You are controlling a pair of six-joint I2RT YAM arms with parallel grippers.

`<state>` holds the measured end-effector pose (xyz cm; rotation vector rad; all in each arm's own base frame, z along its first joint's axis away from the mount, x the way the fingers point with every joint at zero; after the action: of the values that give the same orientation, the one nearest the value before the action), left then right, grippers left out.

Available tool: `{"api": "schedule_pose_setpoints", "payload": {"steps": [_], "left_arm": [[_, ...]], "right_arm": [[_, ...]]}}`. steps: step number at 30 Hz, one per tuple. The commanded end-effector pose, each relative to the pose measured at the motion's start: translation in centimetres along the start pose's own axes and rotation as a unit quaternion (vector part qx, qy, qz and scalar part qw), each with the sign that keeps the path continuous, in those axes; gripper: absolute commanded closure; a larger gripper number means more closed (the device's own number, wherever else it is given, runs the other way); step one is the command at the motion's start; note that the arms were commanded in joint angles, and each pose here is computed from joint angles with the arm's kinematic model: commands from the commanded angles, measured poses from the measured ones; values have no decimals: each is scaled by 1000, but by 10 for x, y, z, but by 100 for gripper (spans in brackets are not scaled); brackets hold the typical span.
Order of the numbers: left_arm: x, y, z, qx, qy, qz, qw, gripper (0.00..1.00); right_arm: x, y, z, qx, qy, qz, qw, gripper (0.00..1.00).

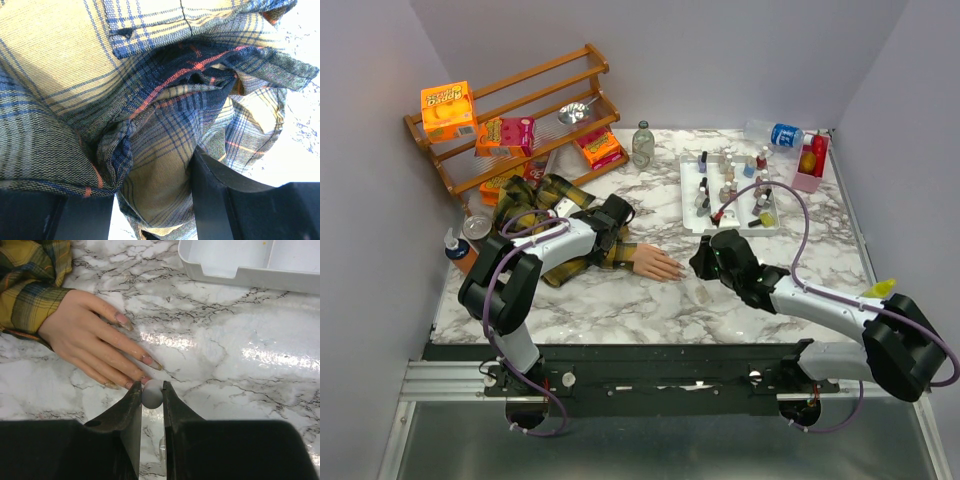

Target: Paint the nails

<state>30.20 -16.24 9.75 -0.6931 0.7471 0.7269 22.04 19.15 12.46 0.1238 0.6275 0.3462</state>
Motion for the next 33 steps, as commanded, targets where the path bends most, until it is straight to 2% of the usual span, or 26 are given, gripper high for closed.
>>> {"api": "schedule_pose_setpoints", "payload": {"steps": [1, 10, 33], "left_arm": [[9, 12, -5, 11, 13, 18, 1000, 51], [10, 11, -5, 12, 14, 18, 1000, 51], [9, 12, -5, 12, 14, 18, 1000, 51]], "right_arm": [[2, 5, 11, -6, -15, 18, 1000, 99], [8, 14, 8, -4, -9, 53, 999, 100], [21, 12, -3, -6, 18, 39, 999, 99]]}}
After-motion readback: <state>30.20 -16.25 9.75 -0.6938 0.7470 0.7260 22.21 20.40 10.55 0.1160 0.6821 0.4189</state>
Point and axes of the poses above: each gripper's point midway between its finger pads, its own x axis out along the fingers, its own y axis along the line the jaws close on, z = x × y, the point moved 7 cm from there along -x, back along the fingers, and after that the axes turned 4 degrees about -x, right-handed, at the moved point
